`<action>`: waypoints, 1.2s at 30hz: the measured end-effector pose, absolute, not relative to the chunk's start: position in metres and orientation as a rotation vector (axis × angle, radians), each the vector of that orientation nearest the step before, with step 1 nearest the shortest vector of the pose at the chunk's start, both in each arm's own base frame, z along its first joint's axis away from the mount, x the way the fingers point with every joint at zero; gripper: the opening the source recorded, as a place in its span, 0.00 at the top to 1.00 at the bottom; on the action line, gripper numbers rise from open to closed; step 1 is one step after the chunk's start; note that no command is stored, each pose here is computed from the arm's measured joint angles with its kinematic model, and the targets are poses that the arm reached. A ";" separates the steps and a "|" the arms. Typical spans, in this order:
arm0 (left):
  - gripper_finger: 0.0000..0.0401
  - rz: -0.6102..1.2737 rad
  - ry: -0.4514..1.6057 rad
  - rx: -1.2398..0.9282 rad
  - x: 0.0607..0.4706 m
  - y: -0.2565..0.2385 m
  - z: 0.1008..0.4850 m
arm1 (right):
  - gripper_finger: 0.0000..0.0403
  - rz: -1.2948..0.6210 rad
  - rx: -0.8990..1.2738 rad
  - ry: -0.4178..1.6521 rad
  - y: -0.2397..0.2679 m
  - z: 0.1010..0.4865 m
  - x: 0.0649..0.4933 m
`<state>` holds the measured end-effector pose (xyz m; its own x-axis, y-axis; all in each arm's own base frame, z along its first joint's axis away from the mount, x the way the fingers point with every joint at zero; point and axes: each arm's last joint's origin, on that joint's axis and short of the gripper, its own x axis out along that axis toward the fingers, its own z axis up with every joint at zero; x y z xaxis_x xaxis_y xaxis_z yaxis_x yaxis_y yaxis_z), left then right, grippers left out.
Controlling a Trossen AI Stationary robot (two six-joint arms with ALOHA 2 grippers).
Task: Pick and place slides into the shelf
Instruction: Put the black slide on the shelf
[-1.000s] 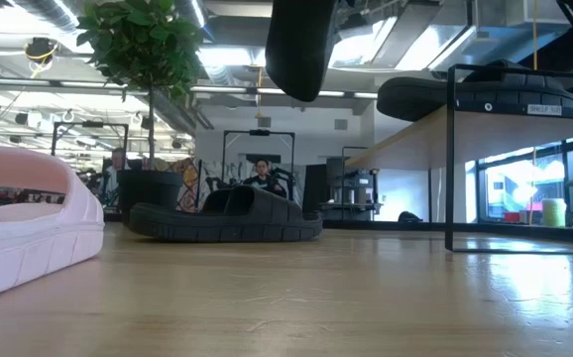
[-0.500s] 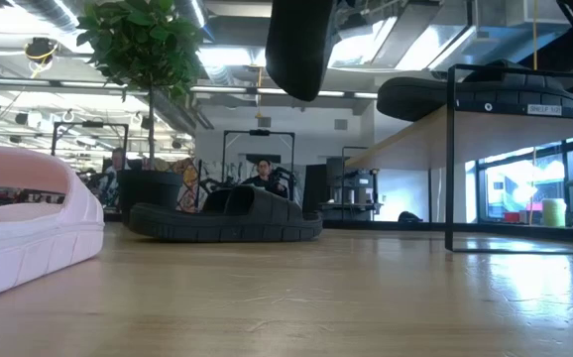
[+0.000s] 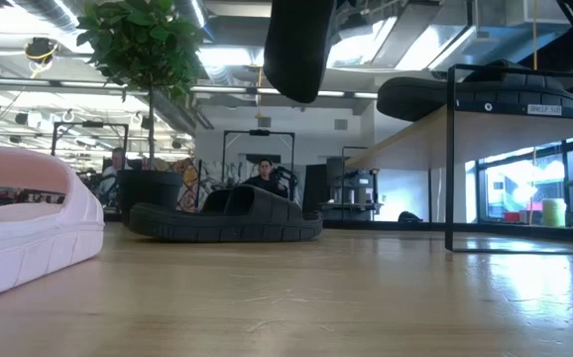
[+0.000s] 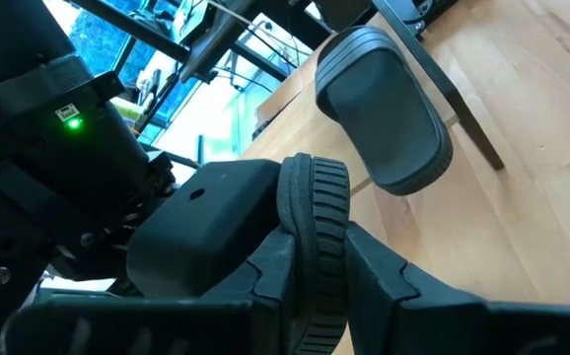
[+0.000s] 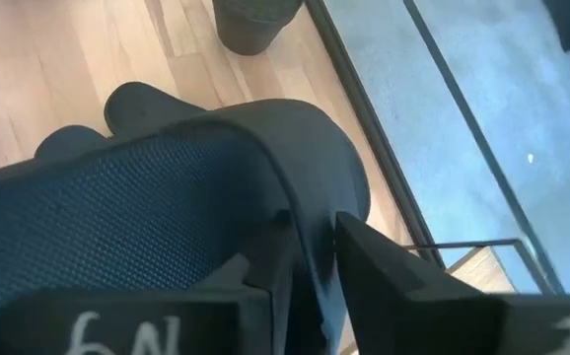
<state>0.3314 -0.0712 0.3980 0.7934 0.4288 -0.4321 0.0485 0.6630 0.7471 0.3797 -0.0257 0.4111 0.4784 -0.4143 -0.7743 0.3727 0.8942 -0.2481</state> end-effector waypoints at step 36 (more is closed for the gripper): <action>0.87 0.209 0.645 0.822 0.334 -0.054 0.399 | 0.32 -0.563 -0.123 0.887 -0.019 0.482 0.277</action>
